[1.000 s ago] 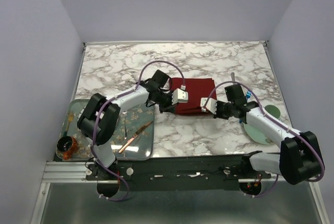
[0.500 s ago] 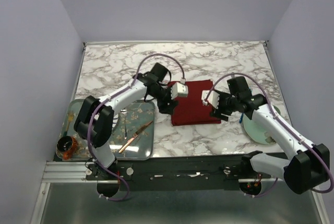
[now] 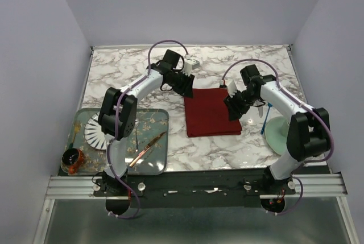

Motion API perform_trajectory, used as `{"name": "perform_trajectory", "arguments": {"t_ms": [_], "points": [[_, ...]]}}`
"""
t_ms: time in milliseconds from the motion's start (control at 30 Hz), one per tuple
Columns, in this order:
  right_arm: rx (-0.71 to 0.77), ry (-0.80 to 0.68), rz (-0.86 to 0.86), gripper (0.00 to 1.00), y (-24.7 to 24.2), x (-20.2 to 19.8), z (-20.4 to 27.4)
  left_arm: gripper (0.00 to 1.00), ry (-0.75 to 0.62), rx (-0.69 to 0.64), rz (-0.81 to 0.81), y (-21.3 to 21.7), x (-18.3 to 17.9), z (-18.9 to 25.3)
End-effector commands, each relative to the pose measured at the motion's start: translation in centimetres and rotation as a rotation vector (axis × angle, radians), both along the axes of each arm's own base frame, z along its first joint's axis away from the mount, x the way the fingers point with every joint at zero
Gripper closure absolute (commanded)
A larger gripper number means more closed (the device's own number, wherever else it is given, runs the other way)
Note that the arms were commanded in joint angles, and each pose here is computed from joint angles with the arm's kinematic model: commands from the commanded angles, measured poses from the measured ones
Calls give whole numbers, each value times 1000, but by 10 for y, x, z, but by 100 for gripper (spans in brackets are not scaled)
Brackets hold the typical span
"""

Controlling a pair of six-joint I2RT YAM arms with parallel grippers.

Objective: Fold the napkin into a case and place the utensils inside
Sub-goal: Smooth out the lower triangle-folded napkin at the center of the board.

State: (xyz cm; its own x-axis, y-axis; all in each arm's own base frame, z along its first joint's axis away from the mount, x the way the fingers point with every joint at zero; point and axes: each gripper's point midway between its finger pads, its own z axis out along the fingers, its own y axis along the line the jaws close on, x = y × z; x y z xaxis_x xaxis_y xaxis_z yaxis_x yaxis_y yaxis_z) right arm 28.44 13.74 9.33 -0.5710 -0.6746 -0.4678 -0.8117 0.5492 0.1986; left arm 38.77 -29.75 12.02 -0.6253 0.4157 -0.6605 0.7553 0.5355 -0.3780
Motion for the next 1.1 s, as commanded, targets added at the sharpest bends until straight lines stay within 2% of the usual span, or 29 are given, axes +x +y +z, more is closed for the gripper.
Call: {"name": "perform_trajectory", "arguments": {"t_ms": [0, 167, 267, 333, 400, 467, 533, 567, 600, 667, 733, 867, 1067], "points": [[-10, 259, -108, 47, -2, -28, -19, 63, 133, 35, 128, -3, 8, -33], [-66, 375, -155, 50, -5, -30, -51, 69, 218, 137, 146, 12, -1, -71], [-110, 359, -163, 50, -9, -13, -59, 74, 264, 181, 119, 21, -20, -88], [-138, 371, -156, 51, -11, -8, -65, 76, 263, 191, 103, 26, -30, -85], [-94, 370, -146, 50, -4, -6, -51, 76, 245, 204, 73, 33, -39, -81], [-34, 366, -160, 48, 1, -7, -33, 69, 207, 209, 36, 38, -45, -77], [46, 370, -216, 45, 3, -12, -7, 63, 76, 154, 10, 35, -38, -44], [66, 374, -240, 45, 1, -14, 0, 54, 35, 139, -18, 36, -43, -40], [80, 400, -265, 42, -2, -21, 2, 50, -54, 105, -33, 32, -43, -13], [93, 412, -339, 40, -17, -22, 6, 44, -141, 113, -111, 28, -53, -7], [61, 439, -395, 40, -34, -26, -4, 43, -193, 132, -202, 16, -75, 0], [30, 482, -490, 40, -49, -20, -21, 38, -240, 204, -349, 4, -116, -25], [16, 525, -549, 41, -49, -15, -35, 38, -232, 248, -370, -7, -127, -46]]}}
